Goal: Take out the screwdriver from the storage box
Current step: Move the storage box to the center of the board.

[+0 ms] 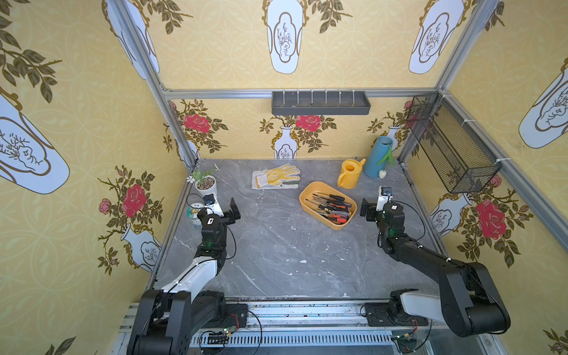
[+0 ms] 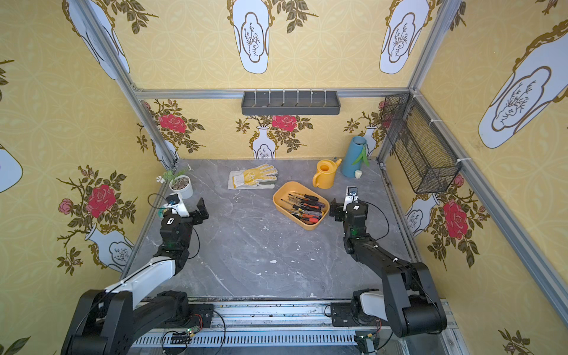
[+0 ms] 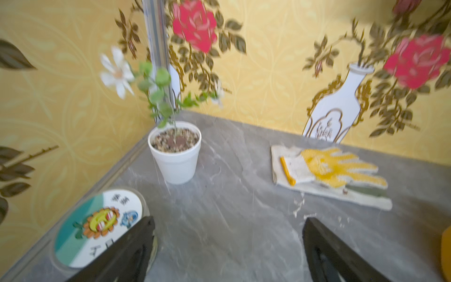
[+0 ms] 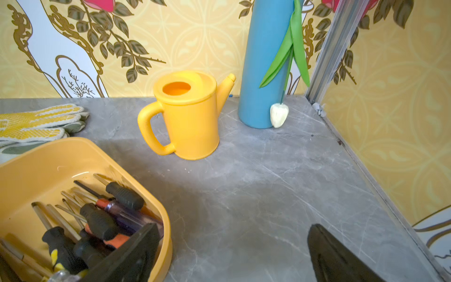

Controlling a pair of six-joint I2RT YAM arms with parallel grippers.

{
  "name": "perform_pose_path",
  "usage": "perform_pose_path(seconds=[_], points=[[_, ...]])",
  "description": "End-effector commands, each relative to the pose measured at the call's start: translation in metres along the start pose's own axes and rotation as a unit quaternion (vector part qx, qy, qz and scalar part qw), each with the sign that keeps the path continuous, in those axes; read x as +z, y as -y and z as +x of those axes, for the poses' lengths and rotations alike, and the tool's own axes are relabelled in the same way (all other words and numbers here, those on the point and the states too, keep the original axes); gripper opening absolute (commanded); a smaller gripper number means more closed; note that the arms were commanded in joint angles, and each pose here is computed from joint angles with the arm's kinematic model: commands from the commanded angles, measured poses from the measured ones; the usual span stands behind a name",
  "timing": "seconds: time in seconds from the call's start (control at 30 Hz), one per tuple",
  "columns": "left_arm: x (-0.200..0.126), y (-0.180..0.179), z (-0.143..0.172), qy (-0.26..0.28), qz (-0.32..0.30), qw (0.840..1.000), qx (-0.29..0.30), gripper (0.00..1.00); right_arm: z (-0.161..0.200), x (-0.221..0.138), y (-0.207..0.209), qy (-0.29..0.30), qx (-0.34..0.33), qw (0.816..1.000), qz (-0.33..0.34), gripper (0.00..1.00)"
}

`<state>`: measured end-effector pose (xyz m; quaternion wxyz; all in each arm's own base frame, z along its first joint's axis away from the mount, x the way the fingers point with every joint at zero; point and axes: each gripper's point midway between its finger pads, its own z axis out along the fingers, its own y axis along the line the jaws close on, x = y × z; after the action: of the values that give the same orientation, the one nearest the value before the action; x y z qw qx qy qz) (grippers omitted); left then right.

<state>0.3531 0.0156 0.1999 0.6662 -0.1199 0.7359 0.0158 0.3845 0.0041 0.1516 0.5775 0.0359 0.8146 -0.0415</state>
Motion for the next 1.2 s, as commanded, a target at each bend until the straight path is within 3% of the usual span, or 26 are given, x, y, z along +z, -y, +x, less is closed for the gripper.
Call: perform_pose_path(seconds=[0.0, 0.13, 0.33, 0.47, 0.6, 0.73, 0.93, 1.17], points=[[-0.002, -0.001, -0.016, -0.005, -0.011, 1.000, -0.028, 0.99, -0.001, 0.005, -0.014, -0.064, -0.029, 0.997, -0.034, 0.99], [0.008, 0.023, -0.046, -0.038, 0.023, 0.998, -0.054, 0.99, -0.013, 0.015, -0.033, -0.122, -0.040, 0.988, -0.080, 0.97], [0.014, 0.085, -0.034, -0.130, 0.107, 0.984, -0.058, 0.99, -0.003, 0.031, -0.053, -0.188, -0.028, 0.974, -0.126, 0.90], [0.013, 0.129, -0.007, -0.191, 0.127, 0.973, -0.016, 0.99, 0.009, 0.041, -0.065, -0.239, -0.029, 0.959, -0.151, 0.80], [0.013, 0.162, 0.024, -0.264, 0.125, 0.956, -0.015, 0.99, 0.018, 0.052, -0.070, -0.267, -0.027, 0.950, -0.159, 0.75], [0.006, 0.193, 0.047, -0.299, 0.148, 0.943, -0.010, 0.99, 0.027, 0.062, -0.075, -0.287, -0.020, 0.942, -0.172, 0.66], [0.000, 0.216, 0.073, -0.363, 0.161, 0.916, -0.054, 0.99, 0.041, 0.072, -0.079, -0.320, -0.016, 0.931, -0.177, 0.57], [-0.003, 0.223, 0.099, -0.412, 0.154, 0.896, -0.055, 0.99, 0.059, 0.076, -0.084, -0.358, -0.015, 0.915, -0.186, 0.50]])
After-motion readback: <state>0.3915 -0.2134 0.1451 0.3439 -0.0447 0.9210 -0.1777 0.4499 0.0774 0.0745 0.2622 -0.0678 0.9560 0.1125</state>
